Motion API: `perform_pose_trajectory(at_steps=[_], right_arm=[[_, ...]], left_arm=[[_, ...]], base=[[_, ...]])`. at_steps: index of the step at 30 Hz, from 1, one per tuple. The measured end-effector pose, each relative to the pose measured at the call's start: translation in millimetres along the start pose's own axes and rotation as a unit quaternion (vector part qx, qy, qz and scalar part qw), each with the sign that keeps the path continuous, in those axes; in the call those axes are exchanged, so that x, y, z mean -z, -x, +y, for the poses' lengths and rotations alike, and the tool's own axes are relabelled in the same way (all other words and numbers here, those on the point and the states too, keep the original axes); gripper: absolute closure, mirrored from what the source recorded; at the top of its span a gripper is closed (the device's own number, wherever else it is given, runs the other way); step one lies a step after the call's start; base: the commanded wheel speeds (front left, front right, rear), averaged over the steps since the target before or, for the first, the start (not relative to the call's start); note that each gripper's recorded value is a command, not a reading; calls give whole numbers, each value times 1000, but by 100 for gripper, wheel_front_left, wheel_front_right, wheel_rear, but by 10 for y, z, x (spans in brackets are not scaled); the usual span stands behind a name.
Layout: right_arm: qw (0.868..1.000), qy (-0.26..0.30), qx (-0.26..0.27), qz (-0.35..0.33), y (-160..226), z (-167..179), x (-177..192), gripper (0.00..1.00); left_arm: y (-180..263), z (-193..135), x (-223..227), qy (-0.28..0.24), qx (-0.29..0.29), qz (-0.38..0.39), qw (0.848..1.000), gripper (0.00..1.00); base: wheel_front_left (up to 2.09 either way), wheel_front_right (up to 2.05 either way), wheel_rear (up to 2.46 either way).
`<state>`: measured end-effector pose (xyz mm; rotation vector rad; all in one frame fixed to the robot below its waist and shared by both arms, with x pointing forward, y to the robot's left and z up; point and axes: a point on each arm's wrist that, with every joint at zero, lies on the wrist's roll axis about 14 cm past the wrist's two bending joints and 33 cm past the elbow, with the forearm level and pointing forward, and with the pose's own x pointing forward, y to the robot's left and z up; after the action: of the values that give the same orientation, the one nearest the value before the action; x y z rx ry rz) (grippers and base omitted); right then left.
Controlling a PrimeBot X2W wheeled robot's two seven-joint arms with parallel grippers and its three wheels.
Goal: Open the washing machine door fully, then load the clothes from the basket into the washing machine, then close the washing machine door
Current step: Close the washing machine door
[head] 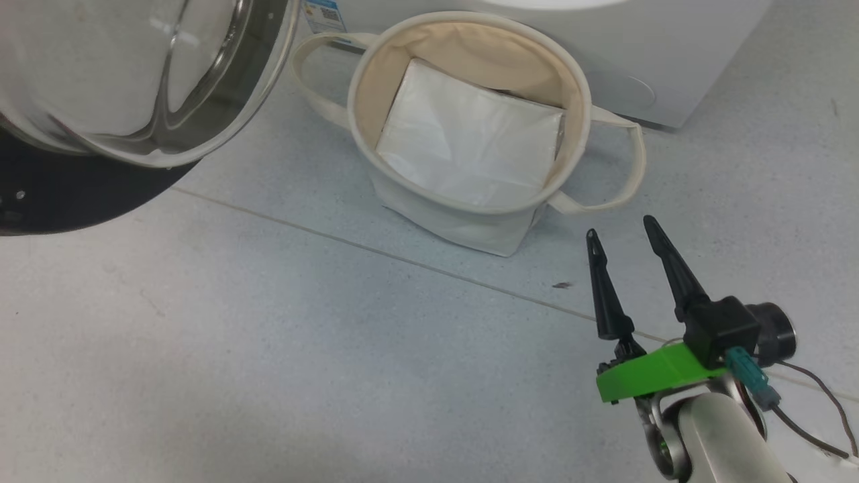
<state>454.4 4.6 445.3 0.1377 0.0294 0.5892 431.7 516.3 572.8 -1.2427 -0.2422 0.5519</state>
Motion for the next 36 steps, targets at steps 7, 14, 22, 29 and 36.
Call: perform_pose_trajectory(at_steps=[7,14,22,29,36], right_arm=[[1000,10,24,1,92,-158,-23,0],[999,15,32,-7,119,-201,-98,0],[999,18,30,-12,137,-178,-156,0],[999,21,25,-23,140,-122,-253,0],[1000,9,15,-23,127,-27,-252,0]], left_arm=[[-110,124,209,1,-25,28,999,100],[-118,128,401,-4,-28,72,997,100],[-78,-100,510,-10,10,114,993,100],[90,-170,683,-6,35,173,984,100],[311,-243,1010,-34,58,258,964,100]], base=[[0,0,0],[0,0,0],[0,0,0],[0,0,0],[0,0,0]])
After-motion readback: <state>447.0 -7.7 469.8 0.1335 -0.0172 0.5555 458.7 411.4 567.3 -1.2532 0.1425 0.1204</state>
